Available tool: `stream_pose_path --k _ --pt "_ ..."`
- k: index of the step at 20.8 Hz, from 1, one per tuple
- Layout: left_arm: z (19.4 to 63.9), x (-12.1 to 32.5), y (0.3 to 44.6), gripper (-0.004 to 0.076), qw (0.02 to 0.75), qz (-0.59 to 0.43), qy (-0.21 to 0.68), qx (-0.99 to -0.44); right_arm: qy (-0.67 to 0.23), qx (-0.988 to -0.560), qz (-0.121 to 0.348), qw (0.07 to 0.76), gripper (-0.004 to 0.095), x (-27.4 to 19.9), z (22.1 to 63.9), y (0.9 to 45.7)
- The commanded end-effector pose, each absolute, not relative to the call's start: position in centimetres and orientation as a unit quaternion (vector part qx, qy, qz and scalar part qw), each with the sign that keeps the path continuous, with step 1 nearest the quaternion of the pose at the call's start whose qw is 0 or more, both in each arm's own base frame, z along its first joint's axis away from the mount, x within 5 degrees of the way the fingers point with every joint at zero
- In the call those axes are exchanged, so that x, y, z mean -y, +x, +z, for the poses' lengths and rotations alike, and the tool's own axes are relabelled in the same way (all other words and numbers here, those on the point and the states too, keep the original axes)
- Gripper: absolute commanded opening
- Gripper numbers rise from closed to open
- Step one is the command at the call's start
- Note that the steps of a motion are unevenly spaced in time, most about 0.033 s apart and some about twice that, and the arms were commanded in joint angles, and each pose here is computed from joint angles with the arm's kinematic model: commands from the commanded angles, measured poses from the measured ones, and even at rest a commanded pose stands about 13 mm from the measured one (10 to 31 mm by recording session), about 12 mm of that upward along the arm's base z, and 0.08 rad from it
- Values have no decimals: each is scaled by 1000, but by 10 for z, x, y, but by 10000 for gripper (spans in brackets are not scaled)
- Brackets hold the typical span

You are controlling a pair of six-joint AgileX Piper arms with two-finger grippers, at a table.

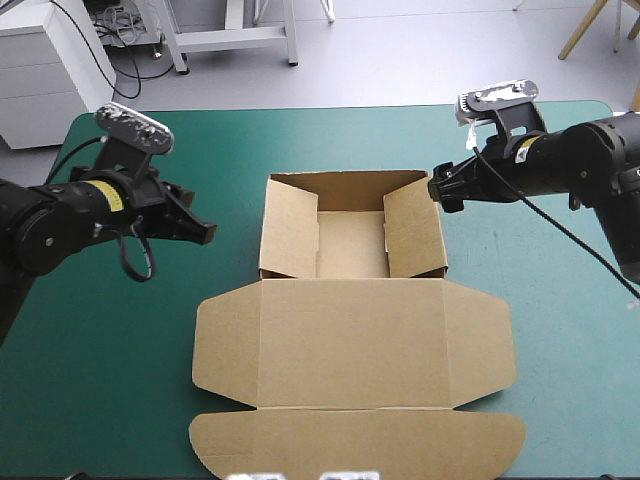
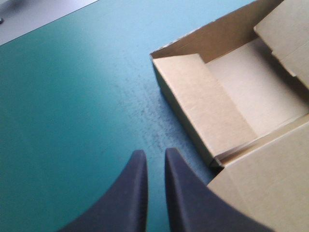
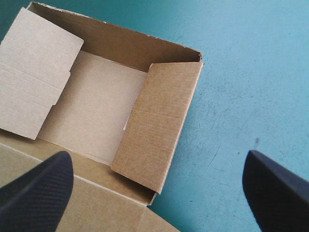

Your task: Fold the box

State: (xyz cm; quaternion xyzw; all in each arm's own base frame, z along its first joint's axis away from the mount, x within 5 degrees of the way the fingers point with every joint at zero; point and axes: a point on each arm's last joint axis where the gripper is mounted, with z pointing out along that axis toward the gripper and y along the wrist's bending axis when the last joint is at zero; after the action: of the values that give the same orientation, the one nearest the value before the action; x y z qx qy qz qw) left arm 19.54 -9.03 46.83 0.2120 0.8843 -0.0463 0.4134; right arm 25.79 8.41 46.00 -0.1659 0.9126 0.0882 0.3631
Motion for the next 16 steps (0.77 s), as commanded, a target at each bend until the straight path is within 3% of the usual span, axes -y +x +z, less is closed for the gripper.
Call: stream_pose_path --k 1,8,12,16 --pt "481 74 175 -8 438 -23 209 -874 -166 -892 87 412 854 -80 479 249" --pt "403 51 128 -10 381 -9 224 -897 -157 -911 79 372 854 -87 456 276" --pt "333 35 100 -10 353 1 219 -910 -148 -938 63 307 854 -97 411 319" --pt "305 26 84 -10 346 8 221 -912 -143 -953 59 262 854 -107 371 352"
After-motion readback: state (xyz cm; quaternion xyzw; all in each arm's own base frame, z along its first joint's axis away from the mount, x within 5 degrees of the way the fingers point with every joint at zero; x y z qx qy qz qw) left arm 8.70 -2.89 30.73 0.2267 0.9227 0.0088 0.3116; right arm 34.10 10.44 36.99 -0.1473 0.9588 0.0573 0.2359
